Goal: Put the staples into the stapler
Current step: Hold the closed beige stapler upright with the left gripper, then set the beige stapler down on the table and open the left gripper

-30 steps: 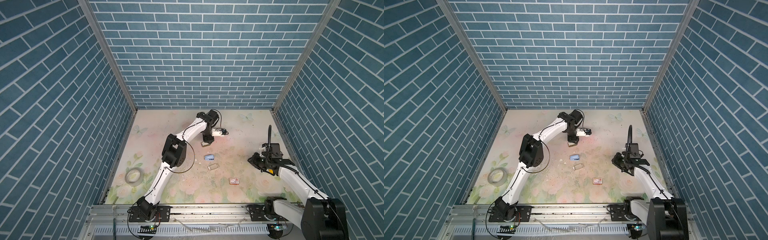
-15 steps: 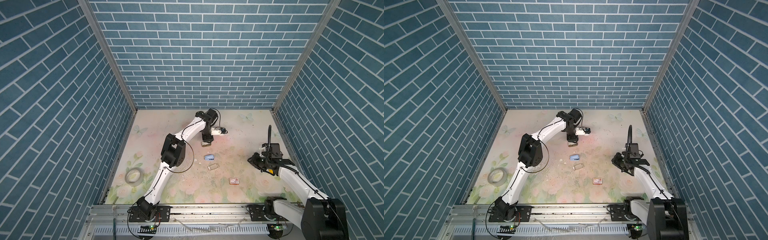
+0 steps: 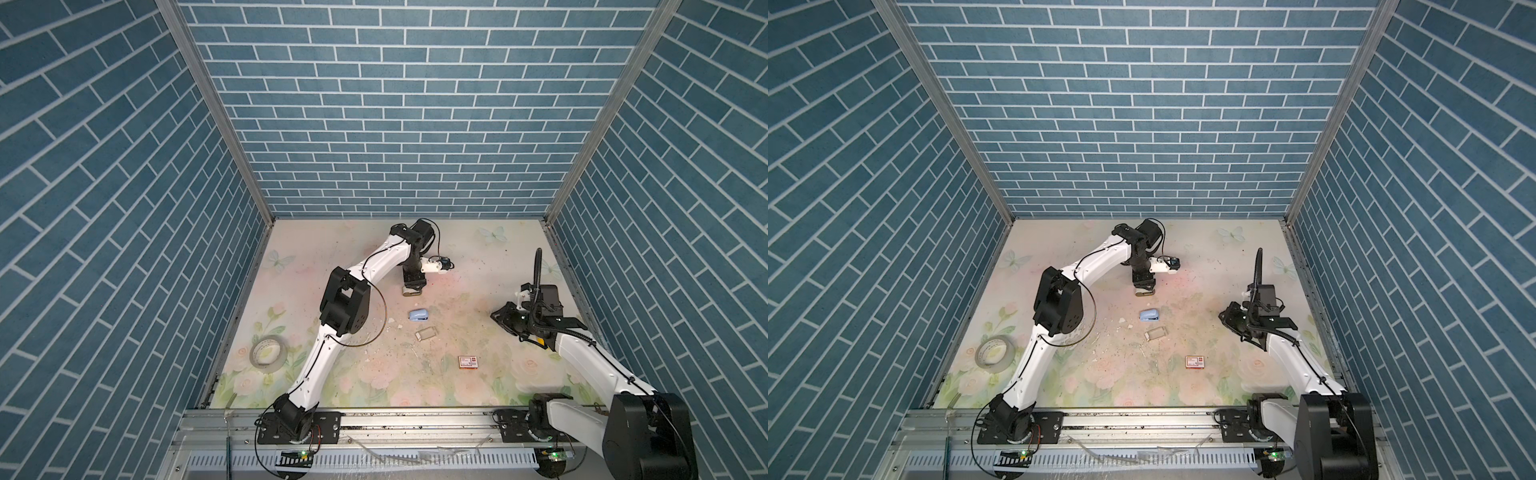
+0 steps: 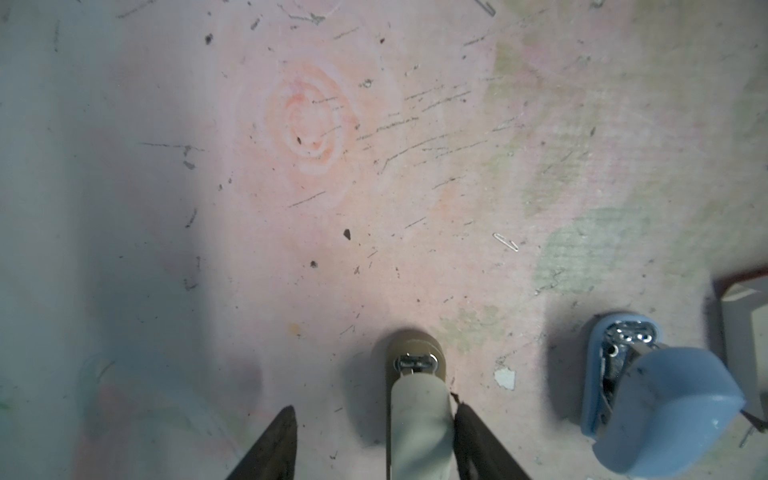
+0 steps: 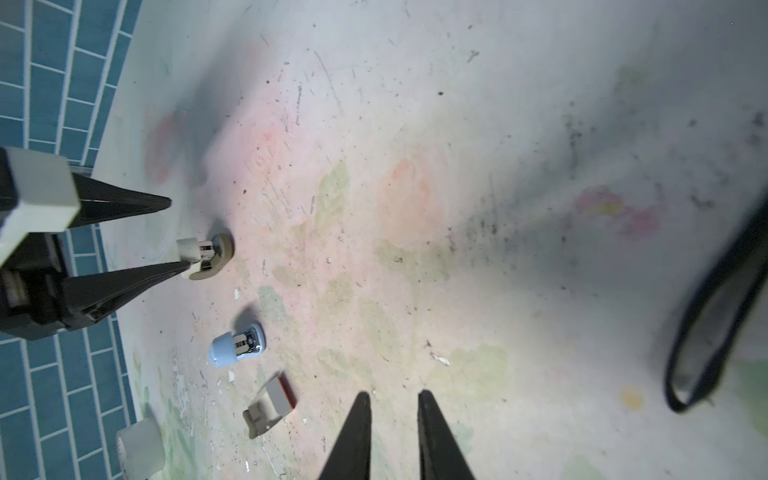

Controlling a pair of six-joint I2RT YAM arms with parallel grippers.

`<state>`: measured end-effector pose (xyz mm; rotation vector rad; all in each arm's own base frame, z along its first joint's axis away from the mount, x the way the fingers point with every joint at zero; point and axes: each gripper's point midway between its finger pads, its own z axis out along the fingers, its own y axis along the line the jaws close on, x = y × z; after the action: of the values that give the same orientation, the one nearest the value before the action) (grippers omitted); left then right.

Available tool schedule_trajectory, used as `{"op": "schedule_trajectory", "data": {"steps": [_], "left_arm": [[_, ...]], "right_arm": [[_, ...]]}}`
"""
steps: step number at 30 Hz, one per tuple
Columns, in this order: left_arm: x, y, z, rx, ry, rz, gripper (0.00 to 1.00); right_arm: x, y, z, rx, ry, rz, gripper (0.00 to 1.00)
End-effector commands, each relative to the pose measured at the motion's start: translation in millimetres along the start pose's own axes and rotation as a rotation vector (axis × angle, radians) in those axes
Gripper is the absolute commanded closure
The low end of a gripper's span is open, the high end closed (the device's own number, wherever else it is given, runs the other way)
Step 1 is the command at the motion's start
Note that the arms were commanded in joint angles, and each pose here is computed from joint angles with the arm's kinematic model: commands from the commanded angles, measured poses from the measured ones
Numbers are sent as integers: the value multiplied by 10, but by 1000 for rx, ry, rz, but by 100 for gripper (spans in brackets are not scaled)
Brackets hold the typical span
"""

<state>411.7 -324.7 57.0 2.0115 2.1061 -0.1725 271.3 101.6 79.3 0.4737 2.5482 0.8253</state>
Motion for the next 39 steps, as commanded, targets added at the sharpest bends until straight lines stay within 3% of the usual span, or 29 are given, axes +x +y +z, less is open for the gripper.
{"op": "schedule_trajectory", "data": {"steps": [1, 8, 15, 18, 21, 26, 32, 34, 35, 39], "left_arm": [[18, -2, -103, -16, 3, 27, 36], [16, -33, -101, -6, -5, 41, 32], [4, -116, -204, -1, -40, 53, 28], [-26, -114, -299, -23, -69, 46, 26], [-74, -92, -490, -39, -131, 0, 25], [3, 25, -961, -98, -270, -194, 23], [565, 187, -1317, -194, -402, -500, 23], [832, 239, -1382, -228, -453, -633, 23], [961, 278, -1414, -249, -474, -690, 22], [1527, 305, -1432, -352, -581, -864, 10]], "right_arm": [[-99, 357, 76, -127, 21, -22, 78], [-82, 624, 362, -230, 87, -34, 81], [-113, 574, 373, -182, 79, -51, 81], [-168, 555, 319, -151, 45, -74, 78], [-278, 507, 254, -102, -22, -119, 67], [-605, 475, 74, 6, -158, -232, 47], [-1042, 307, -70, 162, -303, -327, 32], [-1183, 270, -136, 206, -378, -388, 7], [-1223, 258, -168, 214, -422, -414, 2], [-1366, 150, -333, 287, -595, -497, 2]]}}
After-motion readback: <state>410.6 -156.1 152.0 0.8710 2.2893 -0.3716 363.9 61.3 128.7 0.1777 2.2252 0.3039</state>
